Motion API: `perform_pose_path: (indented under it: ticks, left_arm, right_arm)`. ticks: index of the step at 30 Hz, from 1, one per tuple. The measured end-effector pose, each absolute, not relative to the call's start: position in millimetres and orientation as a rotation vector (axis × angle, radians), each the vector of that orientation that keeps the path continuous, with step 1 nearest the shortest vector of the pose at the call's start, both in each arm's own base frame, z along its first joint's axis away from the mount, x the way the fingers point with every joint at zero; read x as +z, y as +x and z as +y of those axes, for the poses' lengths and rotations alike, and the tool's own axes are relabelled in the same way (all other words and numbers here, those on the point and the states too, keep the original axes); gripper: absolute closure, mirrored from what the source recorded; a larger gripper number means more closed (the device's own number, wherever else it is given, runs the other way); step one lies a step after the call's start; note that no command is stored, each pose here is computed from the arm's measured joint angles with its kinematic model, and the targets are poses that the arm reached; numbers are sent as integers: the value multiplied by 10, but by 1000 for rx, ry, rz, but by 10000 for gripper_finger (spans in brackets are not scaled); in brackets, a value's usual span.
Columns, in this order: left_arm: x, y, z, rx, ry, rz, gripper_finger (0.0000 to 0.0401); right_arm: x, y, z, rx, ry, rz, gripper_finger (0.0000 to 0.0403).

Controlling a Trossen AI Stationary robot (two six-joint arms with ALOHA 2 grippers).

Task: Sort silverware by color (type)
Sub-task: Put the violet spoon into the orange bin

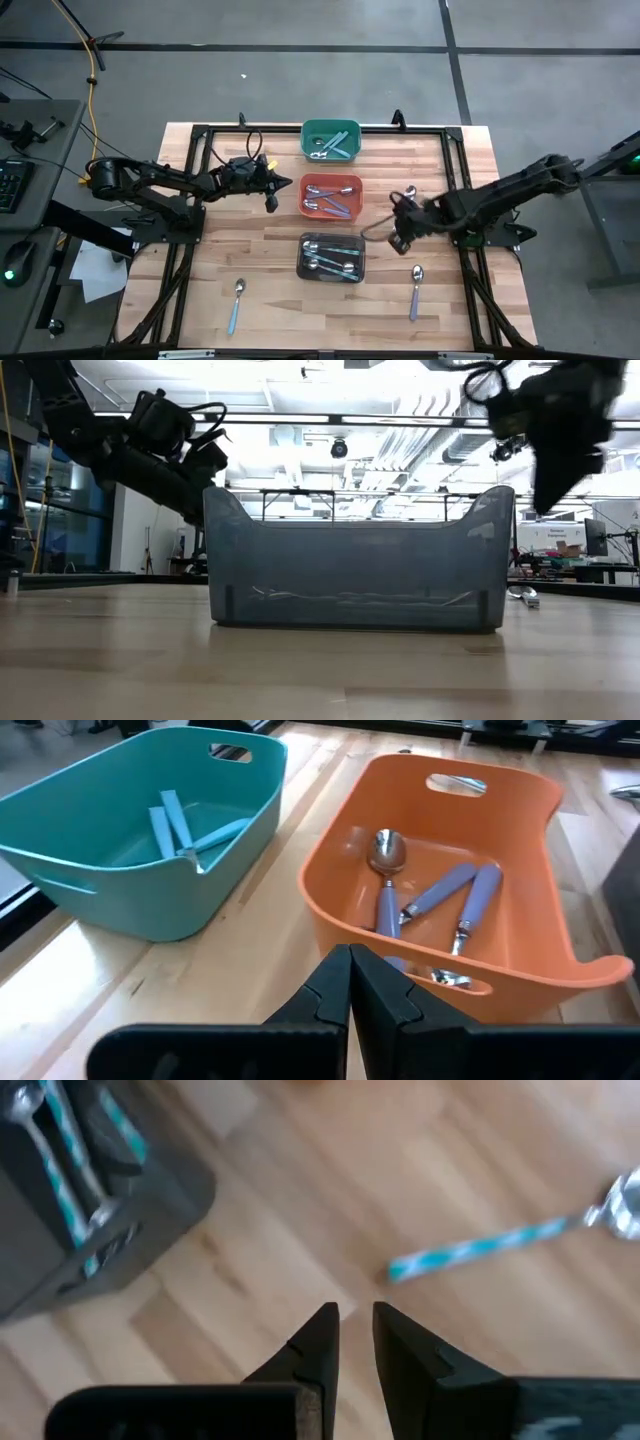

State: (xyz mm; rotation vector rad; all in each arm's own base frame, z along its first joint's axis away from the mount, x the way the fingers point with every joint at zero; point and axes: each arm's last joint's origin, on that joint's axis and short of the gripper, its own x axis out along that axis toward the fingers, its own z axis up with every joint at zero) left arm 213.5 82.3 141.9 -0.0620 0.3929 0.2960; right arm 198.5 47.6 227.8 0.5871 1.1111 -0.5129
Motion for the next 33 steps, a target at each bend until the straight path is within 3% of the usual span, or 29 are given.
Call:
perform_pose_path:
  ticks: [5,17,24,33]
  left_arm:
    - [1419,2152,779,276,-58,393,401]
    - [1419,2167,736,256,-53,394,401]
    - [1419,2167,736,255,-51,394,401]
    - [1419,2167,736,255,-51,394,401]
  right_arm:
    - [2270,1864,755,-543,660,1115,337]
    - [2184,1572,1196,-646,885,1215,215]
    - [1971,1517,1482,-771,963,1329,205]
    - [1682,1599,1750,-910,1101,1294,206]
